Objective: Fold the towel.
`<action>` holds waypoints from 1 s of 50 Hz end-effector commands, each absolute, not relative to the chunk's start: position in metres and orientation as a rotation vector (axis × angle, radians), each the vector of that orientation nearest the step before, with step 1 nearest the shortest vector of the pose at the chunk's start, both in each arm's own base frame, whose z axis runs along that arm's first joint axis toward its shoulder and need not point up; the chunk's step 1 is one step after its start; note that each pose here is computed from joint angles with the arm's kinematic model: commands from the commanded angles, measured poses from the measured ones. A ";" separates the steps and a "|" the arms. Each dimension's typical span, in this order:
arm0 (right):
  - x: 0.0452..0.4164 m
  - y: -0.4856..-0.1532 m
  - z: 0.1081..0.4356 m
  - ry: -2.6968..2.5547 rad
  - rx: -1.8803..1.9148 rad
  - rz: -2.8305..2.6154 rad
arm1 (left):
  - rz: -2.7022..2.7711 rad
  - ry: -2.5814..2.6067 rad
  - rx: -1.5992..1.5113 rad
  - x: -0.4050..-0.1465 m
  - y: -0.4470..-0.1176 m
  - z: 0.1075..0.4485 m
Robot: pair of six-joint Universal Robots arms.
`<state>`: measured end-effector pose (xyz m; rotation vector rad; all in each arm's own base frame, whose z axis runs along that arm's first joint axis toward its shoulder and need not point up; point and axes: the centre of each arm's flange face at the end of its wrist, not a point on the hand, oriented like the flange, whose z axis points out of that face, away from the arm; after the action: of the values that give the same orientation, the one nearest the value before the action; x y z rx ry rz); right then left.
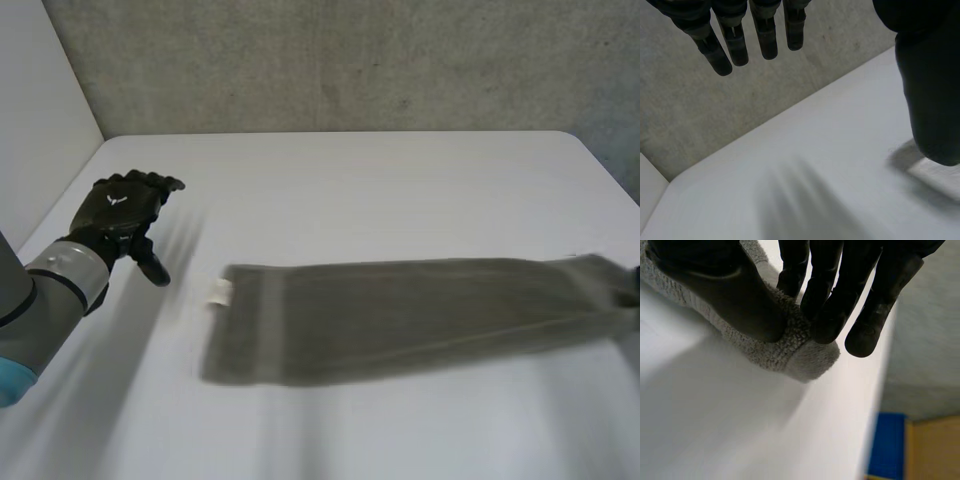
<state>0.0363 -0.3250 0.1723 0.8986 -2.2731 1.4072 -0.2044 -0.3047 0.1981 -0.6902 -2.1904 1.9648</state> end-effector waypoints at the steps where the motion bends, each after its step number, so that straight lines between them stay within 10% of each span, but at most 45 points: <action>1: 0.030 -0.334 0.216 -2.073 0.927 1.413 | 1.998 -2.148 -0.636 -0.203 -0.303 0.213; 11: 0.221 -0.284 0.277 -1.883 1.262 2.079 | 2.022 -2.115 -0.626 -0.206 -0.303 0.222; 22: 0.348 -0.171 0.217 -1.795 1.910 2.175 | 1.985 -2.112 -0.648 -0.214 -0.294 0.216; 30: 0.355 -0.162 0.167 -1.926 2.059 2.008 | 1.978 -2.115 -0.649 -0.215 -0.294 0.215; 50: 0.276 -0.196 0.191 -2.250 1.576 1.972 | 1.950 -2.110 -0.673 -0.222 -0.288 0.209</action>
<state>0.3130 -0.1859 0.1999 1.7512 -2.0768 2.0839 -0.2193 -0.2910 0.2102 -0.6644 -2.1125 1.9593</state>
